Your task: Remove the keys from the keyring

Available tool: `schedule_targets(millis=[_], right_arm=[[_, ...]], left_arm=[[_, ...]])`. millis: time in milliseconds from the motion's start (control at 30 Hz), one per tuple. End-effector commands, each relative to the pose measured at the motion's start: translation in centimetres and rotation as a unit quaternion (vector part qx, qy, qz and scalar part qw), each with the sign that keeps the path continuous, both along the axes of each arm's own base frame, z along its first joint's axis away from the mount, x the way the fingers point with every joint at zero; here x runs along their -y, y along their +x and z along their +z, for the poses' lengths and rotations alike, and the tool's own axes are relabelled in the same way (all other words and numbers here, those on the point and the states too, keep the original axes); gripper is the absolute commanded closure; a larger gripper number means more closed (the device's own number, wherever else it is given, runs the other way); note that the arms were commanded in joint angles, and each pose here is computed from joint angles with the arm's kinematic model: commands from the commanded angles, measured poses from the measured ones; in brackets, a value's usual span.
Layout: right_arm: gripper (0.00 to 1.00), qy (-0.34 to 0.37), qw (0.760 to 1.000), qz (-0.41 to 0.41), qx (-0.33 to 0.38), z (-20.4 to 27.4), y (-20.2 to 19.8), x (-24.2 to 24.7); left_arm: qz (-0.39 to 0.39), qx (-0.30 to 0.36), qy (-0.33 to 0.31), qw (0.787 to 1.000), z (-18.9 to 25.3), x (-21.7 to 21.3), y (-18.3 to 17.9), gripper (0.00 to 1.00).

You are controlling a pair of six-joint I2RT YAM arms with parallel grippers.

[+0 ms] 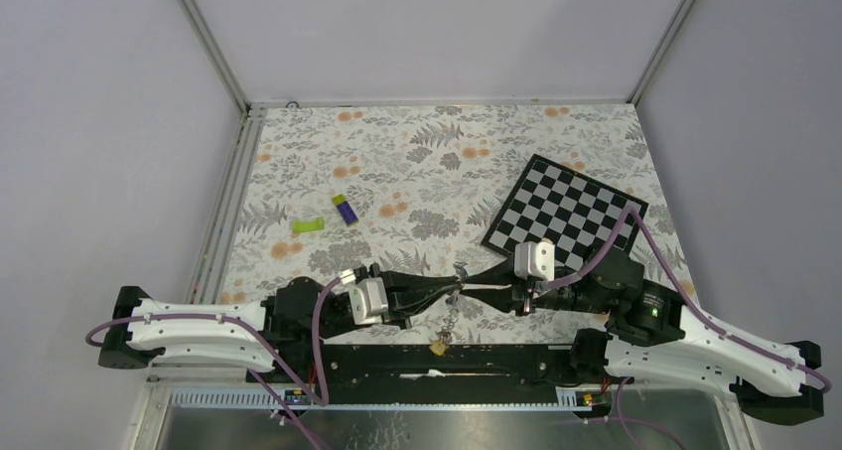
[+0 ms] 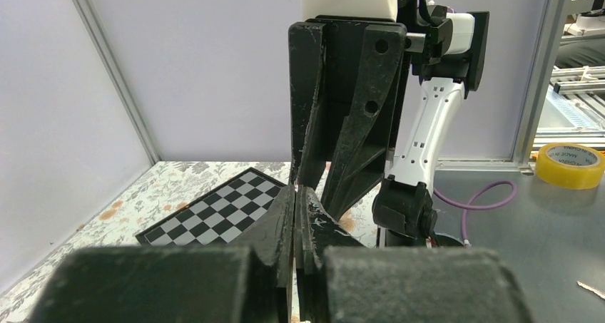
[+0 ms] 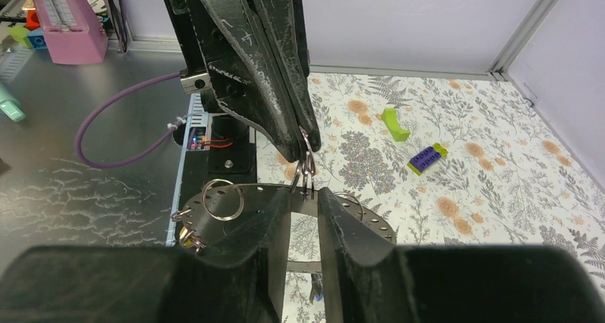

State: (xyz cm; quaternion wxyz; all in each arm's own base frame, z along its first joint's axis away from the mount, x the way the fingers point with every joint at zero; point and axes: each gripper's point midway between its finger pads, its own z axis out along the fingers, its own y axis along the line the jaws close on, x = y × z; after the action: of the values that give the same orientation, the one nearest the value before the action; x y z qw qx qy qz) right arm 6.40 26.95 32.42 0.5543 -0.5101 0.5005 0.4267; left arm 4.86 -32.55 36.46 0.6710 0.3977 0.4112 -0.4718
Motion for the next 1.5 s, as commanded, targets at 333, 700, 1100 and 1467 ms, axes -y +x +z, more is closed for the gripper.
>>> schedule_targets(millis=[333,700,1100,1467], right_arm=[[0.94,0.05,0.999,0.006,0.001,2.6,-0.4,-0.1],[1.0,0.058,0.998,0.022,0.004,4.3,-1.3,0.9],[1.0,0.064,0.997,0.033,0.014,6.0,-2.1,2.0],[1.0,0.11,0.993,0.042,0.018,8.3,-2.6,2.3]], left_arm=[[-0.003,0.005,-0.073,0.997,4.5,-1.0,-0.1,1.0],[0.004,-0.002,-0.073,0.997,4.5,-1.8,0.1,1.0],[0.01,-0.007,-0.066,0.998,4.2,-2.4,0.3,1.0],[0.012,-0.02,-0.045,0.999,2.5,-2.0,0.4,1.0]])
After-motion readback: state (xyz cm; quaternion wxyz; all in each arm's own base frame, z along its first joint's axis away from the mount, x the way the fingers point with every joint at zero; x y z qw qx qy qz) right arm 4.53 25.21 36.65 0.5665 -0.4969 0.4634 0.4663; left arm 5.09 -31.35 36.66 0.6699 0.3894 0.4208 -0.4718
